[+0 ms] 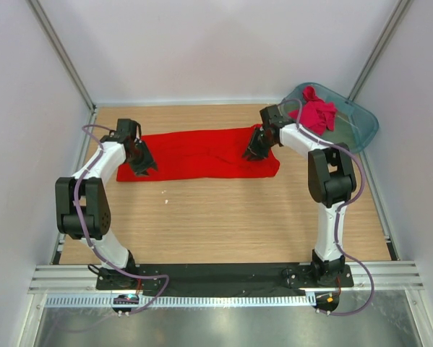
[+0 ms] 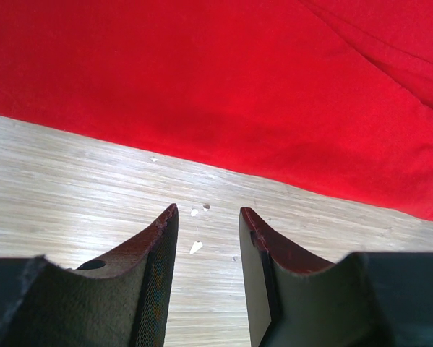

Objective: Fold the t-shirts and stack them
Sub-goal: Fold the tshirt

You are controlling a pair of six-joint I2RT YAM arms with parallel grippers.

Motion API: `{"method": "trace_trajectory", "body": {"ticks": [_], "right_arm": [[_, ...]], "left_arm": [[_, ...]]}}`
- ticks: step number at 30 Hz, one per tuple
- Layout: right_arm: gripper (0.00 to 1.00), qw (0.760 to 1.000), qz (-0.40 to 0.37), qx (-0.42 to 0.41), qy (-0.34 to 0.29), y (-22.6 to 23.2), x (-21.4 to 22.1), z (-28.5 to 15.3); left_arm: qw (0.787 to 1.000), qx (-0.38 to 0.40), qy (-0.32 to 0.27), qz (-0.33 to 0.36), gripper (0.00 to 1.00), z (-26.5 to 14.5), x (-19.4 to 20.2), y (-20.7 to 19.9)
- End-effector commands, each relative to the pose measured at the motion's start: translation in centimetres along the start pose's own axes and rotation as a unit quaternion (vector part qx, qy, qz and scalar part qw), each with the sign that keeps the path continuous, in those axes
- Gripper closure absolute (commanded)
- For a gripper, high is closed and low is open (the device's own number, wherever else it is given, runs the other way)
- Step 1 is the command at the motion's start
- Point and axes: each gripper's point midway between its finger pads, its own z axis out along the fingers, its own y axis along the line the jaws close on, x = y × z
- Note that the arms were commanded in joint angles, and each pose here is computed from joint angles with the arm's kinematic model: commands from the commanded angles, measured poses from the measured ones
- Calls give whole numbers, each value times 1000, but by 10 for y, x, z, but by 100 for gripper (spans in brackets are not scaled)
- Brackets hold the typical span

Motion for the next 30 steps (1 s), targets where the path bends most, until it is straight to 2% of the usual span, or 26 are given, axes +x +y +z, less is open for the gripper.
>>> {"method": "trace_trajectory", "body": {"ticks": [1, 12, 15, 17, 18, 21, 26, 30], "right_arm": [[65, 999, -32, 19, -2, -3, 16, -11], [63, 998, -49, 38, 5, -14, 21, -4], [62, 998, -56, 33, -19, -8, 10, -13], [60, 996, -73, 39, -43, -4, -5, -28], [52, 995, -78, 48, -48, -7, -10, -34], [45, 991, -84, 91, -52, -28, -17, -55], [43, 981, -95, 154, -74, -60, -17, -80], [35, 975, -86, 179, -104, -67, -24, -91]], "left_arm": [[999, 26, -18, 14, 60, -7, -18, -16], [1000, 20, -13, 17, 60, -6, -15, -12], [1000, 17, -14, 18, 60, -6, -15, -12], [1000, 13, -16, 20, 59, -7, -16, -10], [1000, 13, -19, 22, 59, -8, -17, -10], [999, 2, -29, 29, 57, -12, -22, -7], [994, -68, -56, 70, 55, -22, -42, 14], [990, -91, -65, 90, 53, -27, -54, 19]]}}
